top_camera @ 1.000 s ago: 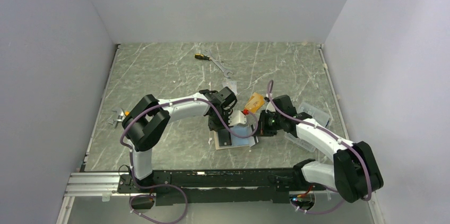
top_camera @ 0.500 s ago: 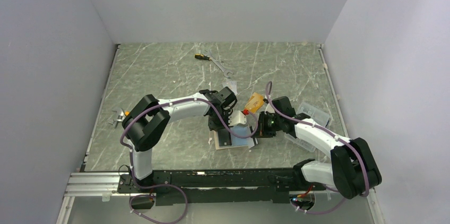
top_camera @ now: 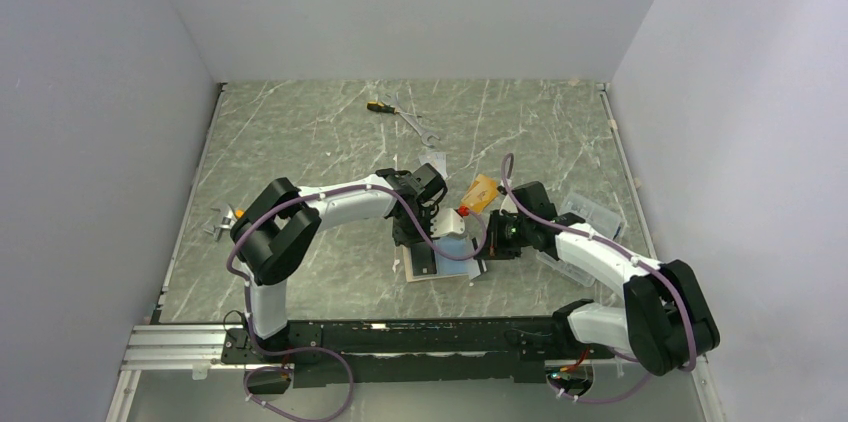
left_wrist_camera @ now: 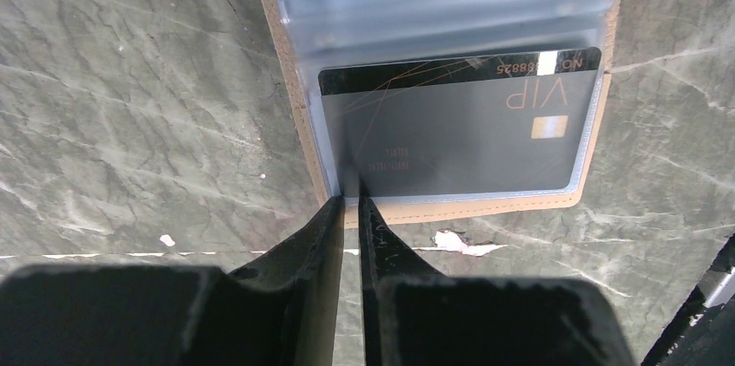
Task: Put the credit cards into the card holder
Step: Insert the credit card into the card holder.
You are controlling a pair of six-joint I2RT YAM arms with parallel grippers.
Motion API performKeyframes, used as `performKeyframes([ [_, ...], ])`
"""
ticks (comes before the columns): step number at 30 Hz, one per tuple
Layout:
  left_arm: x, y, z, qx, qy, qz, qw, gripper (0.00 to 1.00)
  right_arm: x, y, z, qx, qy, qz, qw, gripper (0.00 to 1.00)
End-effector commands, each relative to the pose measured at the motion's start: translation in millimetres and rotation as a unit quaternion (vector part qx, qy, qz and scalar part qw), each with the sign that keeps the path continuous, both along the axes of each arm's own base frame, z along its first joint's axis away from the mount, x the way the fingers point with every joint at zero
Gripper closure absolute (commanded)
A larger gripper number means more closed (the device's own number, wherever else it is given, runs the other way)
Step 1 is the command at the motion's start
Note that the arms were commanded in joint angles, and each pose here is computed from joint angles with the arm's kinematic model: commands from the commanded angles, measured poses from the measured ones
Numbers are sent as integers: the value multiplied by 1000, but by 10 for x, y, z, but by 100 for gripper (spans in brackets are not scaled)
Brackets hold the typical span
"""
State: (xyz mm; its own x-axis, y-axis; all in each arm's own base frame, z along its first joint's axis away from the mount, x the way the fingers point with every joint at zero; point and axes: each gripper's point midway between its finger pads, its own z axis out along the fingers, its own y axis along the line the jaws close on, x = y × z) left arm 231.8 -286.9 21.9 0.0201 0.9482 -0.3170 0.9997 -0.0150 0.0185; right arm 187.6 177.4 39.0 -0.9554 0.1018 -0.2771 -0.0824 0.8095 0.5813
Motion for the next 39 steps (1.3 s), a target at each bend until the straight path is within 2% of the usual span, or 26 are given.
performKeyframes([
  [1, 10, -17, -27, 8, 0, -10, 1000, 83, 6, -24, -61, -23, 6, -4, 1000, 100],
  [11, 10, -9, -27, 9, -1, -13, 1000, 83, -45, 79, -197, -45, 33, 18, 998, 100],
  [23, 36, -31, 38, 4, -7, -16, 1000, 84, -25, 198, -240, -28, 43, 30, 998, 100],
  [33, 67, -552, 587, -87, 30, -28, 995, 82, -50, 235, -279, -15, 48, 31, 998, 100],
  [39, 39, -771, 407, -90, 55, -43, 993, 82, -70, 236, -292, -13, 49, 31, 998, 100],
])
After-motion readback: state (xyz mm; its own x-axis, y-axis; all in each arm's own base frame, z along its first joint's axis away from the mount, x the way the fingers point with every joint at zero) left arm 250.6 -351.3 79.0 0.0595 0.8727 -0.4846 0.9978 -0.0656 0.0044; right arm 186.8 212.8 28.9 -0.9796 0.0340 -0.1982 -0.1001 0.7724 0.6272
